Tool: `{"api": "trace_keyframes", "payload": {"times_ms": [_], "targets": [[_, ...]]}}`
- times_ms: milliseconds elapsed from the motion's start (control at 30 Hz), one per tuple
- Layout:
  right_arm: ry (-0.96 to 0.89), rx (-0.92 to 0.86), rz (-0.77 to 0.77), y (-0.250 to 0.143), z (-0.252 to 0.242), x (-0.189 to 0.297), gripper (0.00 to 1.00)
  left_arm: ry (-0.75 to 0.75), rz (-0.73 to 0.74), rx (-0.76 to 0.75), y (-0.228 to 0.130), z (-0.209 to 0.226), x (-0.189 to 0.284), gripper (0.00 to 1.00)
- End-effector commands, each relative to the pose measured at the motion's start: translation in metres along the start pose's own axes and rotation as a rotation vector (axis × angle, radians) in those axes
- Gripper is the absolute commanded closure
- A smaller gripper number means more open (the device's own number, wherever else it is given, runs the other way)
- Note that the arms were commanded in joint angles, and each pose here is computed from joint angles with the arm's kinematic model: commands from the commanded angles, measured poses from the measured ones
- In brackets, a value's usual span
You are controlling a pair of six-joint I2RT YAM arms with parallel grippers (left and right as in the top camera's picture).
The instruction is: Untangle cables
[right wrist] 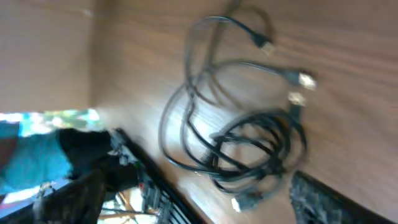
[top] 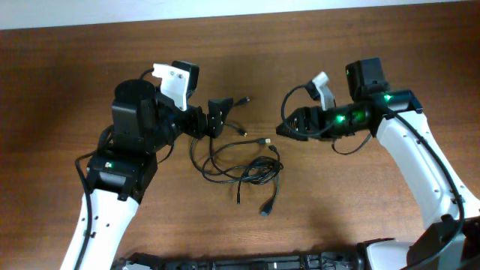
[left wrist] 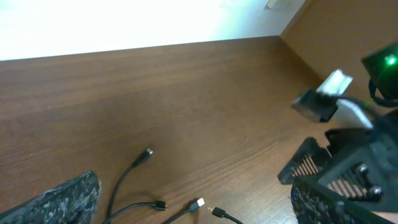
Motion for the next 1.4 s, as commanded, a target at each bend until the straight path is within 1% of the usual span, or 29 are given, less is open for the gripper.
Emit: {"api": "trace_keyframes", "payload": {"times_ms": [0,67,133,167,200,233,300,400,467,533,600,633,700,767,800,933,1000,1067,1133,1200,1300,1367], "targets": [[-0.122,-0.164,0.038,-0.017,-0.029,-0.012,0.01,0.008,-0.029,-0.005,0.008,-0.002,0.007,0.01],[-0.111,-0.297,0.076,-0.035,-0.045,-0.026,0.01,0.008,-0.029,-0.005,0.008,-0.002,0.007,0.02],[-0.054,-0.334,0.090,-0.042,-0.049,-0.035,0.01,0.008,-0.029,-0.005,0.008,-0.002,0.007,0.01],[0.007,-0.331,0.097,-0.046,-0.049,-0.041,0.00,0.008,-0.029,-0.005,0.008,-0.002,0.007,0.02],[0.060,-0.346,0.101,-0.049,-0.050,-0.046,0.06,0.008,-0.029,-0.005,0.008,-0.002,0.007,0.01],[0.075,-0.367,0.102,-0.052,-0.052,-0.050,0.12,0.008,-0.029,-0.005,0.008,-0.002,0.007,0.01],[0.076,-0.398,0.108,-0.059,-0.059,-0.058,0.17,0.008,-0.029,-0.005,0.008,-0.002,0.007,0.01],[0.107,-0.365,0.129,-0.062,-0.051,-0.068,0.26,0.008,-0.029,-0.005,0.008,-0.002,0.007,0.02],[0.106,-0.333,0.133,-0.062,-0.044,-0.075,0.27,0.008,-0.029,-0.005,0.008,-0.002,0.007,0.01],[0.048,-0.328,0.121,-0.061,-0.042,-0.085,0.26,0.008,-0.029,-0.005,0.008,-0.002,0.007,0.01],[0.009,-0.319,0.110,-0.062,-0.037,-0.093,0.39,0.008,-0.029,-0.005,0.008,-0.002,0.007,0.01],[-0.002,-0.319,0.106,-0.061,-0.037,-0.095,0.42,0.008,-0.029,-0.005,0.008,-0.002,0.007,0.01],[-0.027,-0.334,0.095,-0.061,-0.039,-0.096,0.55,0.008,-0.029,-0.005,0.008,-0.002,0.007,0.02],[-0.033,-0.334,0.091,-0.061,-0.040,-0.096,0.62,0.008,-0.029,-0.005,0.008,-0.002,0.007,0.01],[-0.039,-0.333,0.088,-0.061,-0.040,-0.096,0.67,0.008,-0.029,-0.005,0.008,-0.002,0.007,0.01],[-0.096,-0.338,0.055,-0.058,-0.047,-0.096,0.81,0.008,-0.029,-0.005,0.008,-0.002,0.007,0.01],[-0.118,-0.336,0.043,-0.057,-0.050,-0.096,0.83,0.008,-0.029,-0.005,0.008,-0.002,0.007,0.01],[-0.141,-0.336,0.030,-0.056,-0.053,-0.096,0.83,0.008,-0.029,-0.005,0.008,-0.002,0.007,0.01],[-0.156,-0.335,0.021,-0.056,-0.055,-0.095,0.83,0.008,-0.029,-0.005,0.008,-0.002,0.007,0.02],[-0.172,-0.337,0.011,-0.055,-0.056,-0.095,0.79,0.008,-0.029,-0.005,0.008,-0.002,0.007,0.01],[-0.183,-0.336,-0.002,-0.053,-0.058,-0.095,0.79,0.008,-0.029,-0.005,0.008,-0.002,0.007,0.01],[-0.189,-0.335,-0.006,-0.053,-0.058,-0.095,0.71,0.008,-0.029,-0.005,0.008,-0.002,0.007,0.01]]}}
Point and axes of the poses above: each gripper's point midway between its finger pads, its own x axis back along the fingers, its own z axis along the line the jaws close on, y = z × x, the point moved 6 cm from there along x, back along the fingers, and after that the axes turned 5 degrees about -x, right-handed, at the moved point
